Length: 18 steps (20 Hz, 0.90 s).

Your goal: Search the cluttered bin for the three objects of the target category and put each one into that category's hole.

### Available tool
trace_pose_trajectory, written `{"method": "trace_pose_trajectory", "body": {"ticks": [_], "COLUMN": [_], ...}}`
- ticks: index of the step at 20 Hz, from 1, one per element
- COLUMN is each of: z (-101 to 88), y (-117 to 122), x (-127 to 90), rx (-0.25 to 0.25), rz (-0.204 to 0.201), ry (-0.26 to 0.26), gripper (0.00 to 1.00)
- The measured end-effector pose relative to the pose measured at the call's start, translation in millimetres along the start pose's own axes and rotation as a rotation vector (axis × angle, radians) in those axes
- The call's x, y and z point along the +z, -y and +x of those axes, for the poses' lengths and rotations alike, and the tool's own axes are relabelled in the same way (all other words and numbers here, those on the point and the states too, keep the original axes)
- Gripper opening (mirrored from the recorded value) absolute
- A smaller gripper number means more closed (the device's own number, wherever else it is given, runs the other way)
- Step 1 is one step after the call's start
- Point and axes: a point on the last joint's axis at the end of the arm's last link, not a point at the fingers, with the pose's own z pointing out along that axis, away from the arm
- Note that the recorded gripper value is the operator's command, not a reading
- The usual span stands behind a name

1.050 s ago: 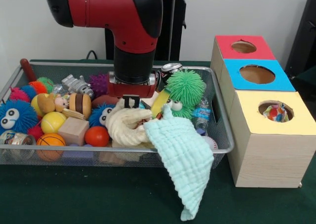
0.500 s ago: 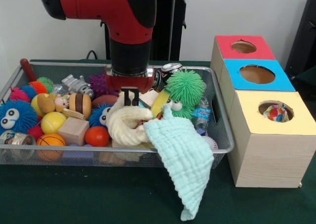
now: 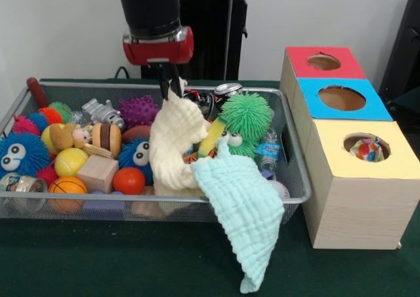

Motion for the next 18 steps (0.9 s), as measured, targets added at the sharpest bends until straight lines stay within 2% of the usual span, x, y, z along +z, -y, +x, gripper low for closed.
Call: {"method": "trace_pose_trajectory", "body": {"ticks": [4,11,16,18], "z": [-2.0,-3.4,2.3,5.4], "y": [-13.9,-55.0,-79.2,-84.9], "x": [-17.1,-42.8,-72.4,-82.6], "rx": [0.003,-0.024,-0.01,-0.007], "rz": [-0.027,-0.085,-0.166,-0.187], "ry": [0.007,0.014,-0.023,-0.045], "gripper": [0.0,0.0,0.0,0.0]}}
